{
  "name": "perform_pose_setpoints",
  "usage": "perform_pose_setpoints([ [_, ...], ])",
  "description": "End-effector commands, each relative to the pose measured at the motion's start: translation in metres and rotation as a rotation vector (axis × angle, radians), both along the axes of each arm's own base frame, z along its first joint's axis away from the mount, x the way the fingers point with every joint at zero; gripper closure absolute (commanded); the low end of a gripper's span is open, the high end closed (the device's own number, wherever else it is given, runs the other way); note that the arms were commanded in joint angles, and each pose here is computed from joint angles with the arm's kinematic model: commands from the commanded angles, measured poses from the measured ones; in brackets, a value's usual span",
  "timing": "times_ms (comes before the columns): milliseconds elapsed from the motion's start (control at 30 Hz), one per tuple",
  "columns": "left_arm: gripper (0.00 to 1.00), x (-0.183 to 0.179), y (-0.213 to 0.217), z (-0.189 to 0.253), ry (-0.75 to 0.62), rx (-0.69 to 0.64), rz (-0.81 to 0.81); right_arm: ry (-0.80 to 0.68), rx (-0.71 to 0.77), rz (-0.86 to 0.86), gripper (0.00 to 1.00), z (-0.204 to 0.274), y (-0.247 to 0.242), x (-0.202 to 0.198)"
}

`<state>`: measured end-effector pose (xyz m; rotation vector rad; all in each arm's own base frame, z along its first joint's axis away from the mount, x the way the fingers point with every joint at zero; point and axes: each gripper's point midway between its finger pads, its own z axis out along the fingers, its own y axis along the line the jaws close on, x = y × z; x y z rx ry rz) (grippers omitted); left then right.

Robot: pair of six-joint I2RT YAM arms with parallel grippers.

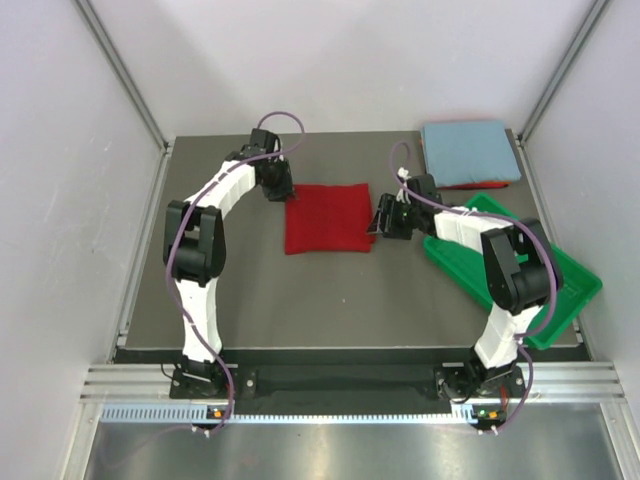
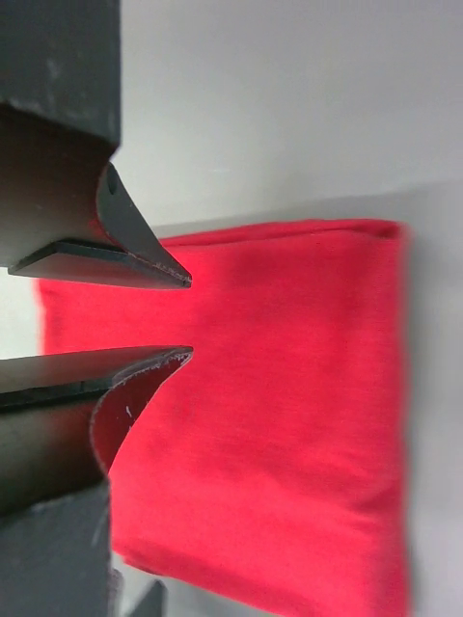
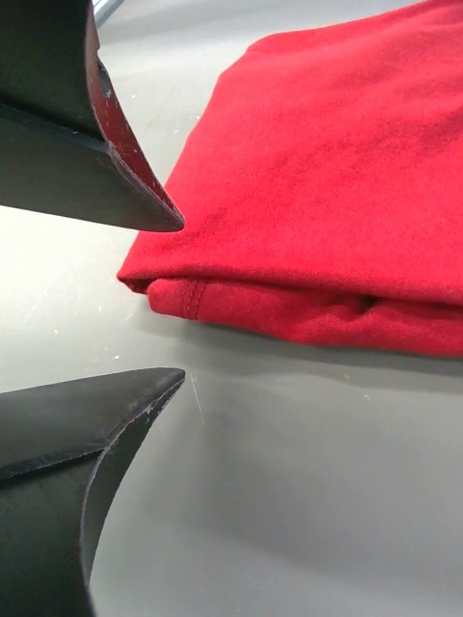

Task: Fold and stack the t-shirts
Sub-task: Fold the tshirt

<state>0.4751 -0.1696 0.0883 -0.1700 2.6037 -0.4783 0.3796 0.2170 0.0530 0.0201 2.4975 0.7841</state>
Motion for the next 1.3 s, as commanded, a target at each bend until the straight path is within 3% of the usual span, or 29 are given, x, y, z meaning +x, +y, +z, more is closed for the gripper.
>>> perform_pose_setpoints([
  [0, 0.65, 0.044, -0.006, 0.016, -0.12, -0.075, -0.014, -0.083, 0.047, 0.035, 0.41, 0.027, 0.017, 0.011],
  [267, 0.65, 0.063, -0.002, -0.024, -0.08, -0.118, 0.001, -0.082, 0.099, 0.068, 0.46, 0.0, 0.034, 0.005],
  [433, 0.66, 0.065, 0.004, -0.046, -0.058, -0.12, 0.012, -0.041, 0.102, 0.056, 0.7, -0.023, 0.032, -0.004],
  [600, 0.66, 0.067, 0.004, -0.037, -0.072, -0.14, 0.002, -0.048, 0.129, 0.052, 0.93, -0.024, 0.034, -0.005],
  [667, 0.65, 0.07, 0.006, -0.021, -0.099, -0.134, -0.002, -0.057, 0.135, 0.053, 0.95, -0.017, 0.036, -0.001],
  [767, 0.64, 0.07, 0.021, 0.008, -0.109, -0.082, 0.021, -0.067, 0.139, 0.068, 0.89, -0.003, 0.038, 0.001],
  [900, 0.62, 0.06, 0.036, 0.056, -0.156, -0.058, 0.028, -0.083, 0.107, 0.064, 0.59, 0.014, 0.031, 0.002],
  [1000, 0.6, 0.04, 0.041, 0.083, -0.164, -0.063, 0.025, -0.083, 0.098, 0.065, 0.49, 0.027, 0.026, 0.003],
  [1033, 0.6, 0.031, 0.041, 0.101, -0.188, -0.077, 0.019, -0.073, 0.087, 0.06, 0.48, 0.027, 0.022, 0.002],
  [1267, 0.6, -0.043, 0.026, 0.093, -0.142, -0.199, -0.063, -0.075, 0.024, 0.051, 0.4, 0.034, 0.01, 0.031],
])
